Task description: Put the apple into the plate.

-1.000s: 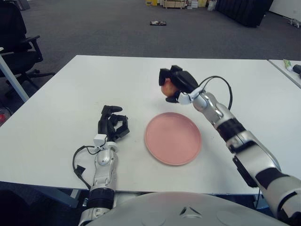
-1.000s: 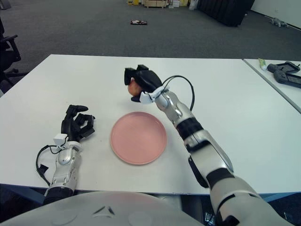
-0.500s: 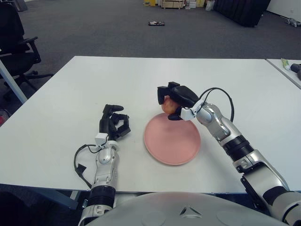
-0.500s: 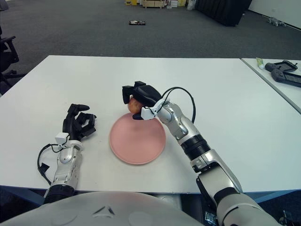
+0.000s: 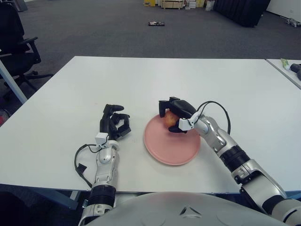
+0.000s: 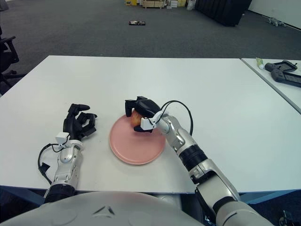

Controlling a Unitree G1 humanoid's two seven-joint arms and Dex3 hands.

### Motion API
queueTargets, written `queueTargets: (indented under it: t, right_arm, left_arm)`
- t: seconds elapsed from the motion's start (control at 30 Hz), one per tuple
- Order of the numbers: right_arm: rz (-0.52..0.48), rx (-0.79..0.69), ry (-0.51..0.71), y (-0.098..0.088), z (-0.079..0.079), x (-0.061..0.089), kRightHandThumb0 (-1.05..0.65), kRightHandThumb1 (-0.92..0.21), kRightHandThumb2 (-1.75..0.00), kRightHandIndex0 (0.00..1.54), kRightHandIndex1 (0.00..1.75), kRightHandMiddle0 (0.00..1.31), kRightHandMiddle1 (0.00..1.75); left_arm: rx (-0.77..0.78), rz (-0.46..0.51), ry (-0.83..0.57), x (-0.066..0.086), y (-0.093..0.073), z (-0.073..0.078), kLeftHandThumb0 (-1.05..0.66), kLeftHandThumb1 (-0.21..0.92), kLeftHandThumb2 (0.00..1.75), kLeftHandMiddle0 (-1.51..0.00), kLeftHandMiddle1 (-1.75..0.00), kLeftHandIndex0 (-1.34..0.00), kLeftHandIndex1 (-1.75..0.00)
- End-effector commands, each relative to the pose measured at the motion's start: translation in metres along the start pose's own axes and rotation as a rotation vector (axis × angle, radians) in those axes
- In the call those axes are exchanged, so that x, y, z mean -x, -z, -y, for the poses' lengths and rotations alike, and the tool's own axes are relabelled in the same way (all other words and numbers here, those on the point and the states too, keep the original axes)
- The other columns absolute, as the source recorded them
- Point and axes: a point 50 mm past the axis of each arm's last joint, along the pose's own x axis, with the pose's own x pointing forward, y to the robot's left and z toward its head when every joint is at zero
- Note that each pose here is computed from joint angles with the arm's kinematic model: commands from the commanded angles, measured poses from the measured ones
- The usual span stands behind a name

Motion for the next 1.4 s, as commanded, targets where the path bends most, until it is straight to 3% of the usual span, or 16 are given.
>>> queueTargets:
  t: [0.0, 0.43, 0.5, 0.6, 0.67, 0.7, 0.77, 0.83, 1.07, 1.23, 1.37]
  right_arm:
    - [-0.082, -0.065, -0.083, 0.011, -0.028, 0.009, 0.00, -0.02, -1.64, 0.87, 1.67, 0.60, 1.75]
    - [-0.096, -0.043, -0.042, 0.014, -0.046, 0.018, 0.00, -0.04, -1.64, 0.84, 1.72, 0.58, 1.75]
    - [-0.093, -0.031, -0.038, 0.013, -0.047, 0.020, 0.00, 0.01, -1.69, 0.87, 1.73, 0.62, 1.74]
    - [-0.085, -0.022, -0.038, 0.011, -0.048, 0.024, -0.01, -0.10, -1.55, 0.78, 1.74, 0.55, 1.70]
    - [-0.081, -0.037, -0.033, 0.009, -0.047, 0.026, -0.01, -0.26, -1.38, 0.64, 1.73, 0.45, 1.72]
    - [-0.081, -0.054, -0.029, 0.008, -0.048, 0.027, -0.01, -0.40, -1.21, 0.53, 1.72, 0.37, 1.73]
    - [-0.080, -0.078, -0.027, 0.007, -0.048, 0.028, -0.34, -0.41, -1.07, 0.21, 1.52, 0.15, 1.60]
    - [-0.074, -0.092, -0.030, 0.007, -0.048, 0.030, -0.50, -0.43, -0.99, 0.11, 1.27, 0.08, 1.38]
    - [-0.027, -0.109, -0.058, 0.005, -0.045, 0.041, -0.81, -0.63, -0.69, 0.01, 0.28, 0.00, 0.55]
    - [0.034, -0.120, -0.030, -0.007, -0.034, 0.050, -0.95, -0.74, -0.52, 0.00, 0.05, 0.00, 0.13]
    - [0.061, -0.141, -0.019, -0.016, -0.024, 0.055, -1.03, -0.78, -0.41, 0.00, 0.01, 0.00, 0.03]
  left_arm:
    - [0.002, -0.031, 0.000, 0.001, 0.005, -0.001, 0.00, 0.42, 1.12, -0.62, -1.47, -0.40, -1.75]
    - [-0.011, -0.039, 0.007, 0.001, 0.004, -0.001, 0.00, 0.43, 1.10, -0.61, -1.45, -0.41, -1.75]
    - [-0.012, -0.042, 0.010, 0.000, 0.004, -0.001, 0.00, 0.43, 1.11, -0.60, -1.47, -0.41, -1.75]
    - [-0.013, -0.043, 0.011, 0.000, 0.004, -0.001, 0.00, 0.43, 1.11, -0.60, -1.49, -0.40, -1.75]
    - [-0.013, -0.041, 0.011, 0.000, 0.004, -0.001, 0.00, 0.42, 1.12, -0.60, -1.49, -0.40, -1.75]
    - [-0.012, -0.040, 0.010, 0.000, 0.004, -0.001, 0.00, 0.42, 1.12, -0.60, -1.49, -0.40, -1.75]
    - [-0.007, -0.036, 0.010, 0.000, 0.004, -0.001, 0.00, 0.42, 1.12, -0.60, -1.48, -0.40, -1.75]
    - [-0.003, -0.033, 0.010, 0.000, 0.003, -0.001, 0.00, 0.42, 1.11, -0.61, -1.46, -0.41, -1.75]
    - [0.000, -0.030, 0.008, 0.000, 0.003, -0.001, 0.00, 0.42, 1.10, -0.63, -1.41, -0.43, -1.75]
    - [-0.016, -0.039, 0.008, -0.001, 0.004, -0.001, 0.00, 0.41, 1.11, -0.63, -1.43, -0.42, -1.75]
    - [-0.022, -0.042, 0.013, -0.002, 0.004, -0.001, 0.00, 0.41, 1.13, -0.61, -1.48, -0.41, -1.75]
